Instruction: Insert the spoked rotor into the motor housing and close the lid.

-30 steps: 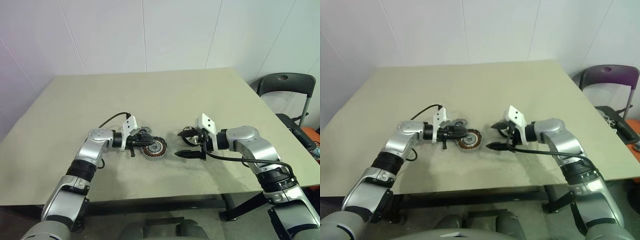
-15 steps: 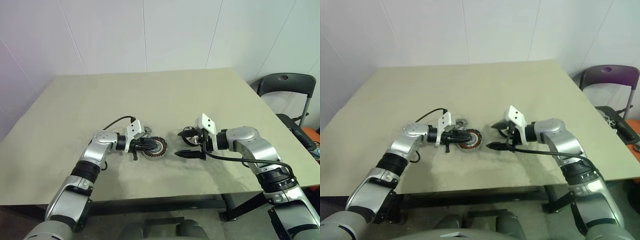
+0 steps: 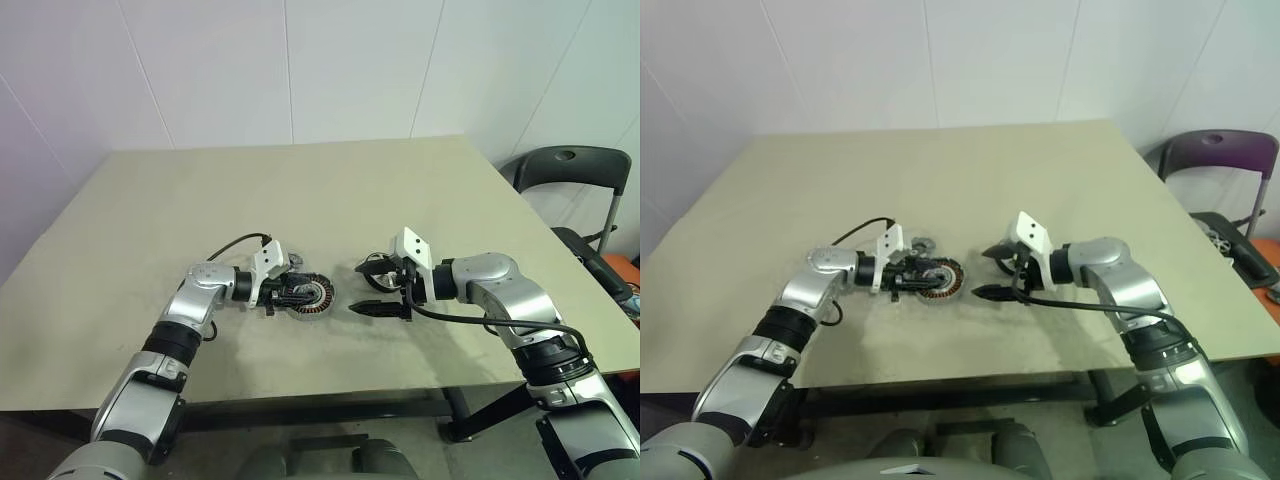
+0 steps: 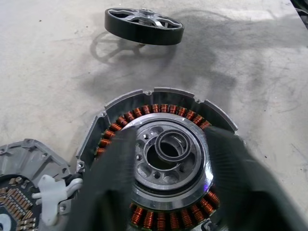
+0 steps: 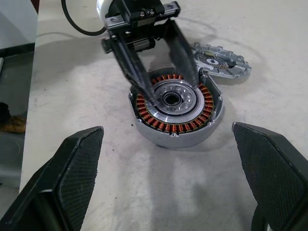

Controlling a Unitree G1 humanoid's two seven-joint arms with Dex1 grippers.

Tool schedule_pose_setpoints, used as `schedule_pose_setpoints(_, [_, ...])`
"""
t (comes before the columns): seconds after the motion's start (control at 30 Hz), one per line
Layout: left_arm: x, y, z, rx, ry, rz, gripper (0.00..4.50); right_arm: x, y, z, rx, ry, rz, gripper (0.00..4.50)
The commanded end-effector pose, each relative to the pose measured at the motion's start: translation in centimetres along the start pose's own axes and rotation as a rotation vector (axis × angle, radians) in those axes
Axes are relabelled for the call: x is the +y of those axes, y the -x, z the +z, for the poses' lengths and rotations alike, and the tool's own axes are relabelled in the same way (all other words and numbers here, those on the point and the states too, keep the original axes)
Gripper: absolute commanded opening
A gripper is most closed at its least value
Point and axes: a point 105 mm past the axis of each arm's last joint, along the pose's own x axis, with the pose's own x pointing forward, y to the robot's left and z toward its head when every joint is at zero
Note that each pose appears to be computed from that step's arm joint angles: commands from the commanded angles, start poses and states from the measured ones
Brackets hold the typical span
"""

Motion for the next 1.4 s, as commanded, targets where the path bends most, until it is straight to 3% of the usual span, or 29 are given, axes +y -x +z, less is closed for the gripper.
schedule_pose_setpoints(0.03, [0.7,0.7,2.1,-0.044,-0.079,0.040,3.93,0.2,0.3,1.7,-0.045,0.044,-0.001,4.50])
schedule_pose_setpoints(0.1, [0.8,0.9,2.7,-0.058,-0.101,0.053,4.48,0.2,0.2,1.8,-0.047,0.047,-0.002,4.50])
schedule_pose_setpoints(0.3, [1.3,3.2,5.3,-0.126,-0.188,0.145,4.48,-0.7,-1.0,3.9,-0.127,0.063,-0.055,4.50])
schedule_pose_setpoints(0.47, [1.2,7.9,5.9,-0.200,-0.081,0.241,4.48,-1.1,-3.7,3.8,-0.090,0.074,-0.077,4.50])
schedule_pose_setpoints(0.67, [-1.0,12.3,3.8,-0.243,0.045,0.361,4.50,-0.1,-5.9,3.7,-0.075,0.119,-0.029,2.63])
schedule_pose_setpoints(0.87, [-2.7,13.8,1.8,-0.216,0.102,0.446,4.50,-0.1,-6.4,2.1,0.032,0.194,0.004,0.51])
schedule_pose_setpoints(0.93, [-3.0,14.0,1.7,-0.223,0.112,0.464,4.50,-0.2,-6.5,1.9,0.044,0.208,0.013,0.03])
schedule_pose_setpoints(1.4, [-3.5,14.5,0.9,-0.232,0.135,0.540,4.50,-1.0,-8.0,1.3,0.145,0.342,0.067,0.03])
